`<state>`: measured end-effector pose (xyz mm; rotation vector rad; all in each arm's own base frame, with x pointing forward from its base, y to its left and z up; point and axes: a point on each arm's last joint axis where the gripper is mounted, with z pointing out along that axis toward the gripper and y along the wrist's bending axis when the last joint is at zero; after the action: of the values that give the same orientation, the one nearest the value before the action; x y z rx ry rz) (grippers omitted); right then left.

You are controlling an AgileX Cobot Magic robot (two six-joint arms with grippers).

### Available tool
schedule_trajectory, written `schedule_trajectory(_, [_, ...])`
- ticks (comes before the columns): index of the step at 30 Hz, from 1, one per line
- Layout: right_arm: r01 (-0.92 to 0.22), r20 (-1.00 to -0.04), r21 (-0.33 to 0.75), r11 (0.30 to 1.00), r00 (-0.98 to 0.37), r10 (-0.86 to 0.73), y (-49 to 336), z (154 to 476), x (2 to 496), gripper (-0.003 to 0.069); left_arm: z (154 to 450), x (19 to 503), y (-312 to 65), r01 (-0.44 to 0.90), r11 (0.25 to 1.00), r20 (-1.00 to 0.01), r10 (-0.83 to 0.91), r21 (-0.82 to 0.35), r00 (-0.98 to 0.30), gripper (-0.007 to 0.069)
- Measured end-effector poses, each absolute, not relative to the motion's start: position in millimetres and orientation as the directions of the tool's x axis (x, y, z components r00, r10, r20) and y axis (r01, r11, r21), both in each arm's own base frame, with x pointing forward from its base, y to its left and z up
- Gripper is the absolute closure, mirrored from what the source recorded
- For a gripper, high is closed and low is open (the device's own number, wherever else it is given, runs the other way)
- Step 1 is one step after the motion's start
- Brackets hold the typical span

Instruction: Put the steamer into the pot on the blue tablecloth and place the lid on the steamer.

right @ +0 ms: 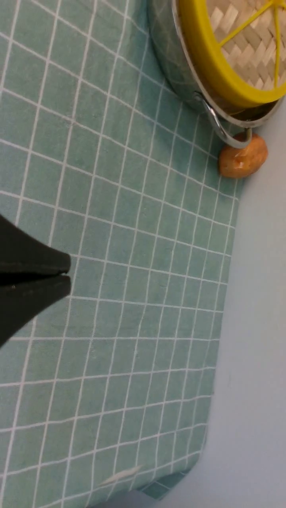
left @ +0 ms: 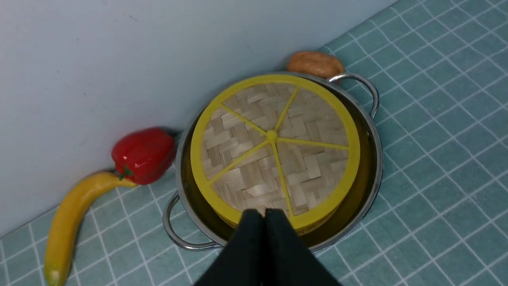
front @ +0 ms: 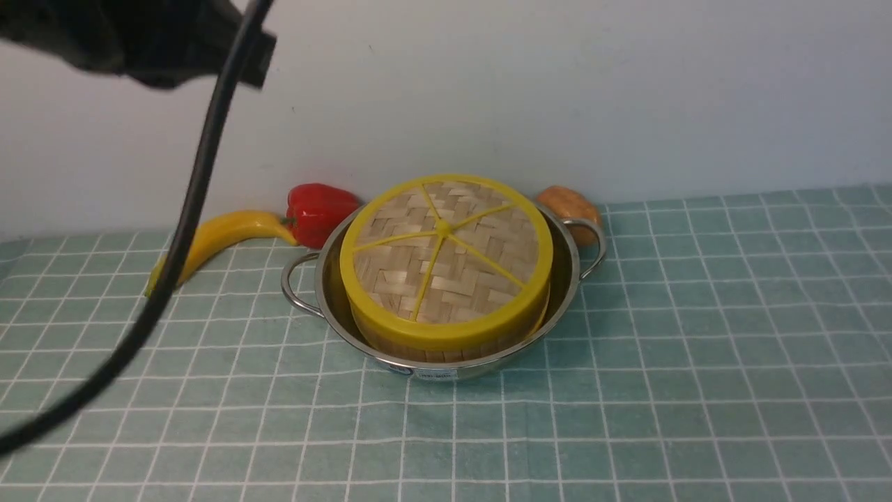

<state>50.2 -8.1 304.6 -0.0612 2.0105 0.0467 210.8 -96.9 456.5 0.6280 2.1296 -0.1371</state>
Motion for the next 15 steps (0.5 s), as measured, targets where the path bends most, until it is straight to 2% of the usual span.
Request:
schedule_trajectory(9, [-0.111,-0.868,0.173,0.979,-0.486,0.099,3,301,47,0.066,387,164,-77,0.453,0.889,-0.874,0.273,0.07,-0.401,0.0647])
schedule_trajectory(15, [-0.136,-0.841,0.257,0.957,-0.52,0.152,9,300,45,0.0654,375,147,-70,0.452,0.891,-0.887,0.243,0.044,-0.393,0.0644])
